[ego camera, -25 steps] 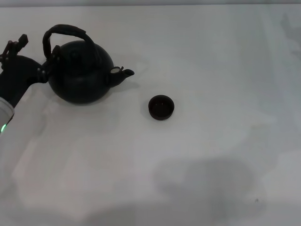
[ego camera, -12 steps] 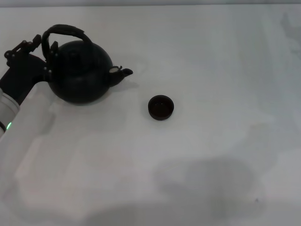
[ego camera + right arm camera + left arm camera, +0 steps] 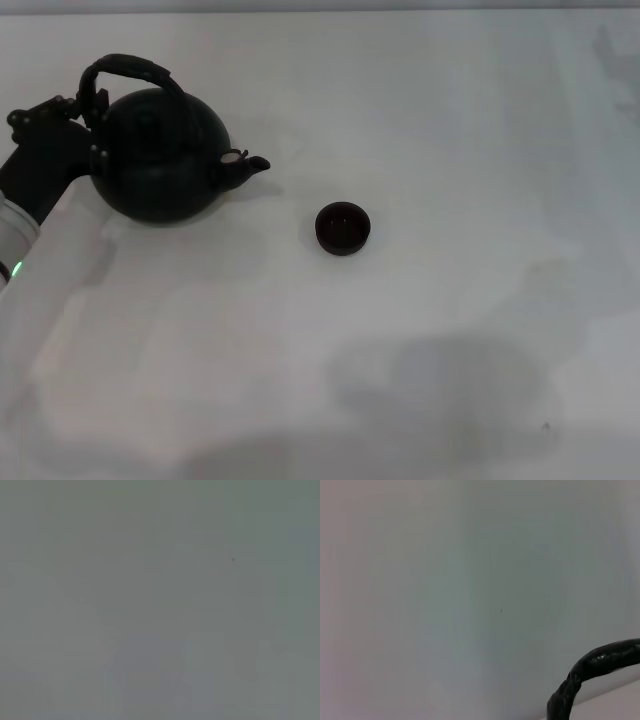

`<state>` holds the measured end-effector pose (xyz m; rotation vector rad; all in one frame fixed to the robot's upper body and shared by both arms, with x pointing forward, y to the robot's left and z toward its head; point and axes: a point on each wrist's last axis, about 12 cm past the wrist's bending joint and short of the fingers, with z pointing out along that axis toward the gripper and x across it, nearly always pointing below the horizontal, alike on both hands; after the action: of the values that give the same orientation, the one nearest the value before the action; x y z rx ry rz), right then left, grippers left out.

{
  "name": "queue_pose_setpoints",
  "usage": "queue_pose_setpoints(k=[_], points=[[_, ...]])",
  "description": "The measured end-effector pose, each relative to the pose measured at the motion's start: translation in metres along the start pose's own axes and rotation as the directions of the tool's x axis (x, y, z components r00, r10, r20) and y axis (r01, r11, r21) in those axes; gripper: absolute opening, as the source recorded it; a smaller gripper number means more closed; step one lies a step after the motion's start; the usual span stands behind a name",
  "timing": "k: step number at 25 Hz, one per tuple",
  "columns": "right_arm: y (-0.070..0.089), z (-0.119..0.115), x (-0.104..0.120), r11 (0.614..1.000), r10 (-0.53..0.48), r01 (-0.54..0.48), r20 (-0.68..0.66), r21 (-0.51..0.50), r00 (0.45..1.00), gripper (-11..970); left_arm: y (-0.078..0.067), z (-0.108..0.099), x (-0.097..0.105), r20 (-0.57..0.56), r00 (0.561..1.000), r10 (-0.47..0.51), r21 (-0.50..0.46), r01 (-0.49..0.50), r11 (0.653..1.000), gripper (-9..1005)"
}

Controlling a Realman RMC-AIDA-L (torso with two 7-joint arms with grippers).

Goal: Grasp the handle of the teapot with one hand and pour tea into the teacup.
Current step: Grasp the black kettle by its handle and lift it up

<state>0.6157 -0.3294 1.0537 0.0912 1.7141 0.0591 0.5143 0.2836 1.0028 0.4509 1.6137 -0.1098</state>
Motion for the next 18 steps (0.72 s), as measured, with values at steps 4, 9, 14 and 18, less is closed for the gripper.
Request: queue_pose_setpoints(k=[4, 9, 14, 18], points=[[0.001, 0.0, 0.001, 1.0, 0.001, -0.001, -0.001, 0.0, 1.0, 828, 0.0, 0.0, -0.001, 0.005, 1.0, 0.001, 0.0, -0.001, 1.0, 91], [0.001, 0.0, 0.001, 1.0, 0.008, -0.008, -0.002, 0.0, 1.0, 828, 0.0, 0.001, -0.003, 0.024, 1.0, 0.001, 0.003, -0.001, 1.0, 91], [0.0, 0.0, 0.001, 1.0, 0.015, -0.015, -0.005, 0.001, 1.0, 829, 0.002, 0.001, -0.008, 0.066, 0.998, -0.005, -0.012, 0.006, 1.0, 91], [0.0, 0.0, 0.001, 1.0, 0.015, -0.015, -0.006, 0.001, 1.0, 829, 0.004, 0.001, -0.011, 0.086, 0.996, -0.009, -0.023, 0.011, 1.0, 91]])
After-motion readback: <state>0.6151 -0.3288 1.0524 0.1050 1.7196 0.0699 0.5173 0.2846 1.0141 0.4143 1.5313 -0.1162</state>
